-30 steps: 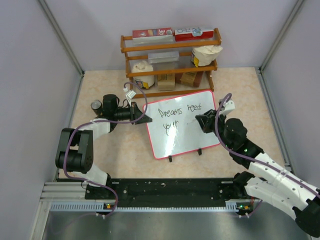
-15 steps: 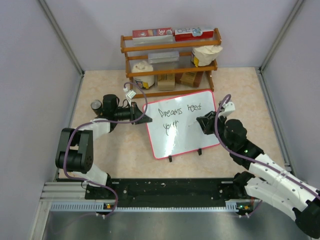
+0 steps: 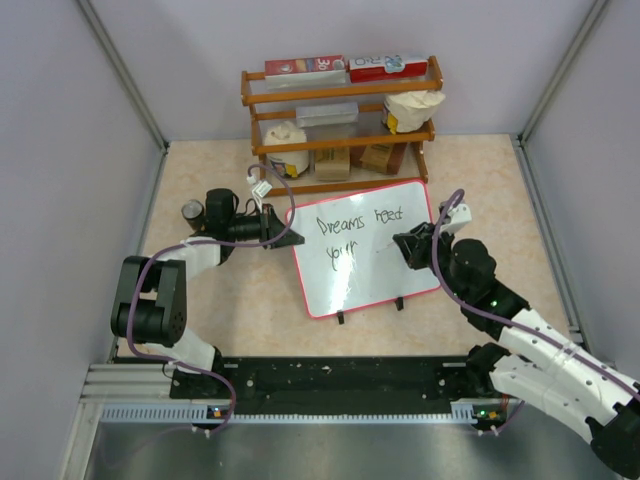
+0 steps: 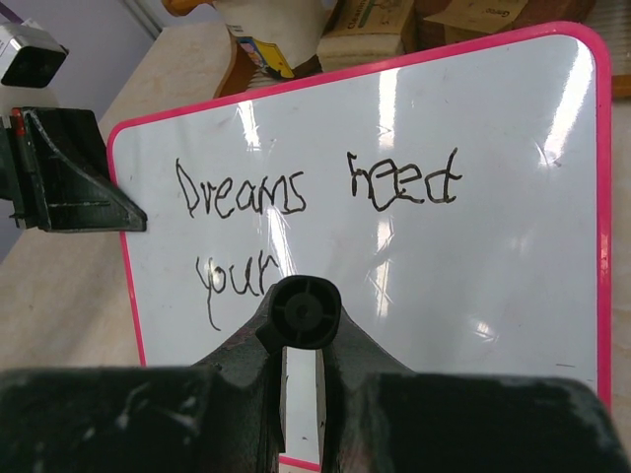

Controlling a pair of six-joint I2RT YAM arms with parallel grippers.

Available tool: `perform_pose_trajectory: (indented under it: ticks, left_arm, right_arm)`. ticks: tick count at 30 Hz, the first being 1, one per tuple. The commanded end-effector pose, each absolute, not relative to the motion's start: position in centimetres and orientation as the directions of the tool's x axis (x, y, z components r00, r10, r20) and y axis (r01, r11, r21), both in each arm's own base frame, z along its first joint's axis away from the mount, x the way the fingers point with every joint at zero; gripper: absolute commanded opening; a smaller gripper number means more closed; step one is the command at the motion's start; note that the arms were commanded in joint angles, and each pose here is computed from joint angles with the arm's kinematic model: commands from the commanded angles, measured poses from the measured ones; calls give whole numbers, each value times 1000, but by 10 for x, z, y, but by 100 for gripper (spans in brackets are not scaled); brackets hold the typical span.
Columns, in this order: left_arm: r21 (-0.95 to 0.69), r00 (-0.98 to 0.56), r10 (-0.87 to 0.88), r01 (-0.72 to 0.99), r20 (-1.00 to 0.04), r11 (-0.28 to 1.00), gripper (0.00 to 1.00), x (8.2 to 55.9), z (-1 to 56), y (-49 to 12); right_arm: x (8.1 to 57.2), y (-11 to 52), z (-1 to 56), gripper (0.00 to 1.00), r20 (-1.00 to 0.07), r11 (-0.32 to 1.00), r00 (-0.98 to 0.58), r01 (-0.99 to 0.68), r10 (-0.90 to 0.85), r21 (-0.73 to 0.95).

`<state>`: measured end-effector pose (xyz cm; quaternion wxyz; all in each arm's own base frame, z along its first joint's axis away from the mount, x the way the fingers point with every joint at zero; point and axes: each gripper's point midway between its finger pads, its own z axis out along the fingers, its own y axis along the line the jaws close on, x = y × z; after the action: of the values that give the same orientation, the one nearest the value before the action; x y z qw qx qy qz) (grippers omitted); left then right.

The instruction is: Write a sentence on the whiteboard

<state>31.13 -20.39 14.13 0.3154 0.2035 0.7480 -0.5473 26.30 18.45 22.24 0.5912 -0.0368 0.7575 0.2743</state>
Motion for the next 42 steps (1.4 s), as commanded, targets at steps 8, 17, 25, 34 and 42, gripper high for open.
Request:
perform_pose_trajectory:
  ticks: [8,17,25,34,42]
  left_arm:
    - [-605,-663,-8,678,-749,417,0,321,119,-196]
    - [-607,-665,-8,677,-747,417,0,321,118,-196]
    - [-607,-665,-8,677,-747,416,0,320,118,-196]
    - [-604,-661,-8,679,-750,417,0,321,119,-196]
    - [-605,-663,-8,678,-749,417,0,321,119,-196]
  right_arm:
    - [264,182,234,0,-922,839,-260,-395,288,374]
    - [265,182,236,0,-921,837,-258,-397,292,377]
    - [264,180,237,0,-921,838,-254,-396,294,376]
    - [265,180,238,0,-923,839,-251,-396,291,372]
    - [265,181,239,0,-924,839,-250,-398,290,371]
